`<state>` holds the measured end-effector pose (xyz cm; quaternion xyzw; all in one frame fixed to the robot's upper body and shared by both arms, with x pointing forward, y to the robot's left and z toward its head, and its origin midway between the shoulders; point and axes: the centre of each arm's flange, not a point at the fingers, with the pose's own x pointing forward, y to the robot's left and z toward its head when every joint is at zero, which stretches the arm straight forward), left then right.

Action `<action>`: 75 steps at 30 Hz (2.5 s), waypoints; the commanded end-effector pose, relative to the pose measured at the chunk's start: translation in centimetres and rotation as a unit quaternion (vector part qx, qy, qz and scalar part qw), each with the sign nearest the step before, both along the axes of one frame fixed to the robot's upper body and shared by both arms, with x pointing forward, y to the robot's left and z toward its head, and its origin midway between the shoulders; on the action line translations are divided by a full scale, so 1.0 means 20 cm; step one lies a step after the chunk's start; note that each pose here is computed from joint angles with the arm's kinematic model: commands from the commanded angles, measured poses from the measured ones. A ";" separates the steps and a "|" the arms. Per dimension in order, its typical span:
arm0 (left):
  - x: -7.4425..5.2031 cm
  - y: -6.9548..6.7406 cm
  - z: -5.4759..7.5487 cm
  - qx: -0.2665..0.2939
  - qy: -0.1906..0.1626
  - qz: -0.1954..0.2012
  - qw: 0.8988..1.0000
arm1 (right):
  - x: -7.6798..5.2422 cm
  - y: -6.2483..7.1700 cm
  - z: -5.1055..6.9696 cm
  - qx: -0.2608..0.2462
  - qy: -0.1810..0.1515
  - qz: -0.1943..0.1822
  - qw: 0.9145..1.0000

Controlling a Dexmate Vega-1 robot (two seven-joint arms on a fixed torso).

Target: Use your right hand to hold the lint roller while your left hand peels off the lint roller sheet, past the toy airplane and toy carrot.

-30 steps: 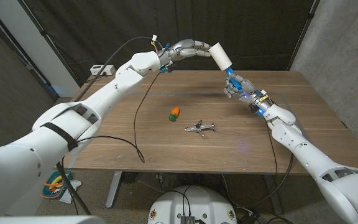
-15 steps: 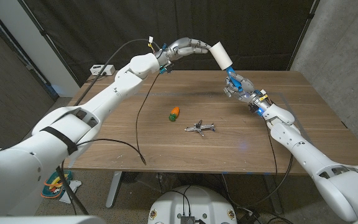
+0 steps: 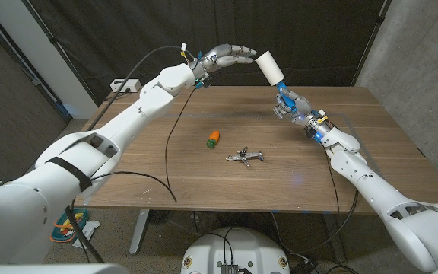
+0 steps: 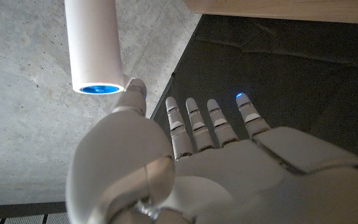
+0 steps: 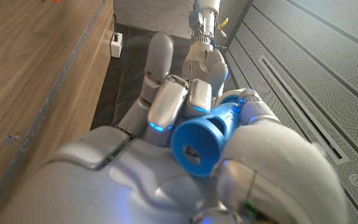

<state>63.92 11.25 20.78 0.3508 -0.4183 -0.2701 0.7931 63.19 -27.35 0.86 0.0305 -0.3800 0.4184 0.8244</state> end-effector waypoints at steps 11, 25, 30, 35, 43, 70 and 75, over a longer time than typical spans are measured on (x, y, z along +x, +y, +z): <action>0.01 -0.03 0.03 -0.008 0.002 -0.023 1.000 | 0.01 -0.01 -0.01 0.000 -0.001 0.000 1.000; 0.03 -0.09 0.09 0.014 0.000 -0.024 1.000 | -0.01 -0.01 -0.02 0.007 -0.009 -0.001 1.000; 0.04 -0.10 0.10 0.028 0.007 -0.031 0.999 | 0.00 -0.02 -0.02 0.013 -0.007 -0.005 1.000; 0.05 -0.09 0.10 0.021 0.014 -0.051 0.998 | 0.02 -0.02 -0.02 0.013 -0.005 -0.007 1.000; 0.05 -0.07 0.10 0.001 0.011 -0.054 0.998 | 0.04 -0.01 -0.01 0.009 -0.003 -0.009 1.000; 0.11 -0.09 0.16 0.050 0.017 -0.041 0.998 | 0.07 0.01 0.02 0.020 -0.008 -0.009 1.000; 0.12 -0.10 0.17 0.049 0.020 -0.039 0.998 | 0.07 0.02 0.01 0.020 -0.010 -0.006 1.000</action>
